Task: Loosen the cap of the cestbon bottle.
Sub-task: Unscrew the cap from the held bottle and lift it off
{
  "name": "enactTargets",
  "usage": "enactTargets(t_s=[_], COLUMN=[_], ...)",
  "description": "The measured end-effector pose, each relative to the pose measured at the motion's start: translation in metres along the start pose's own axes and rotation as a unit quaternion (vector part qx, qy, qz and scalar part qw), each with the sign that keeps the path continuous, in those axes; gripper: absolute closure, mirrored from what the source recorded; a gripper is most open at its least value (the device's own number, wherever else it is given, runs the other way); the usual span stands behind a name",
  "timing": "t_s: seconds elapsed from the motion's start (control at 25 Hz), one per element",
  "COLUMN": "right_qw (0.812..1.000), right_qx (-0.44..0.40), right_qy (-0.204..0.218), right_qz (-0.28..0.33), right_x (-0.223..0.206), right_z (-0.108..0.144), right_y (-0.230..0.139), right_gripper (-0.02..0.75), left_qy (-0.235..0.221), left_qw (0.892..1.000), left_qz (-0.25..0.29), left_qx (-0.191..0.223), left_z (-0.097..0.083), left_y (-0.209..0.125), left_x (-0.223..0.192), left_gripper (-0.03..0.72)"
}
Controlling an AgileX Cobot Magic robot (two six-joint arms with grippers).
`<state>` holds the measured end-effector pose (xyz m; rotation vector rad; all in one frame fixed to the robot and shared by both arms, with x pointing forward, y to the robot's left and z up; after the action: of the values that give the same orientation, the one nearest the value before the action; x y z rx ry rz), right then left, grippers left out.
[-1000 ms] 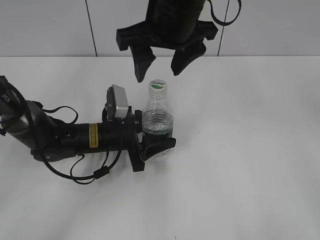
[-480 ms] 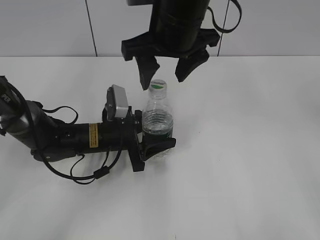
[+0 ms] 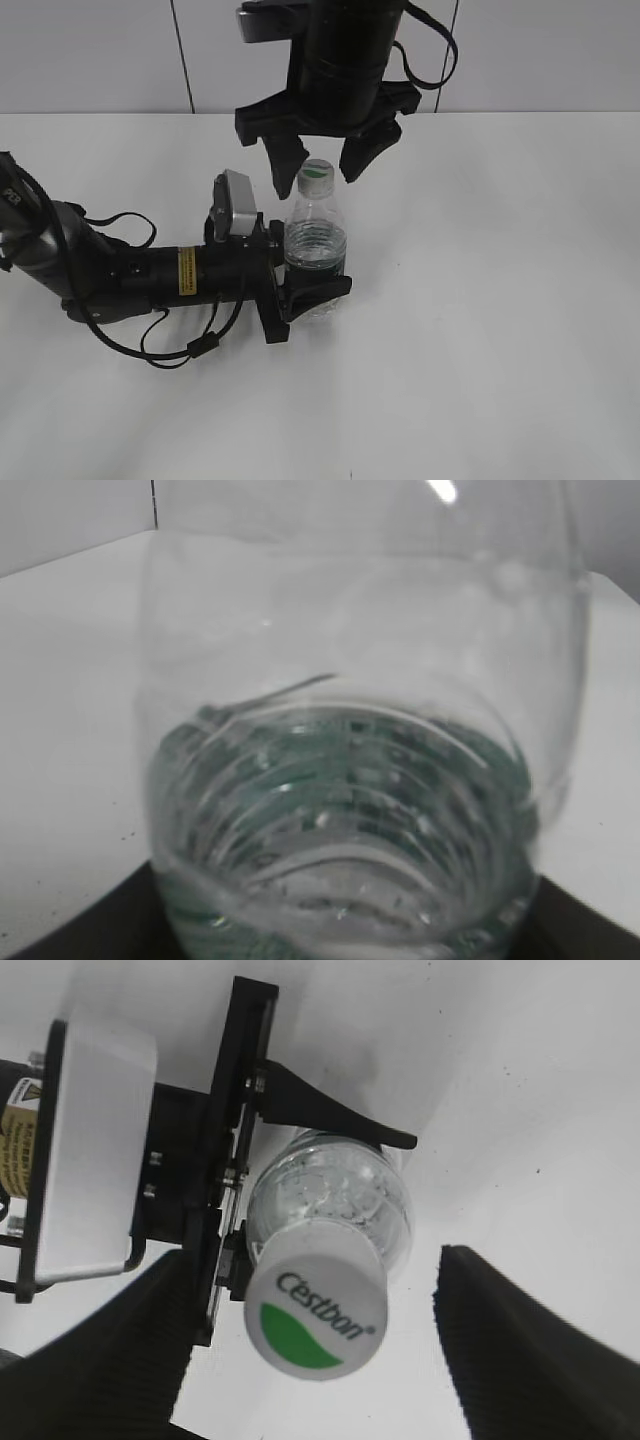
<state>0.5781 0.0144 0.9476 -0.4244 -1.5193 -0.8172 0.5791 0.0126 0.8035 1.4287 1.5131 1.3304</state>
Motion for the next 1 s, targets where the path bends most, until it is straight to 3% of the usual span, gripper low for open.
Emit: enactTargets(t_s=[0.36, 1.0], right_qw=[1.0, 1.0], right_qx=[0.006, 0.016], right_qy=[0.003, 0.004], right_qz=[-0.001, -0.008], right_x=[0.0002, 0.0065], right_z=[0.001, 0.0021], right_y=[0.0002, 0.0011], right_gripper=[0.286, 0.298], left_qy=[0.0, 0.0], left_qw=[1.0, 1.0], left_qz=[0.0, 0.0], left_qx=[0.0, 0.0], left_z=[0.0, 0.0], left_y=[0.0, 0.0], left_x=[0.0, 0.0], left_gripper=[0.278, 0.278])
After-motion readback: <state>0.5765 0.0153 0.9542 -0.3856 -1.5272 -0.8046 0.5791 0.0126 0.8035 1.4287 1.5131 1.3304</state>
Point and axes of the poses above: a point on each arm's last joint axis where the gripper is mounted, x pointing back along that axis away from the gripper, z along the wrist's bending axis when the last joint is at zero, y = z × x, the point moved 9 cm from there along -x, pointing out along that axis toward the gripper, and after that the axes turned 12 degrees about x, right-handed, at the moved point
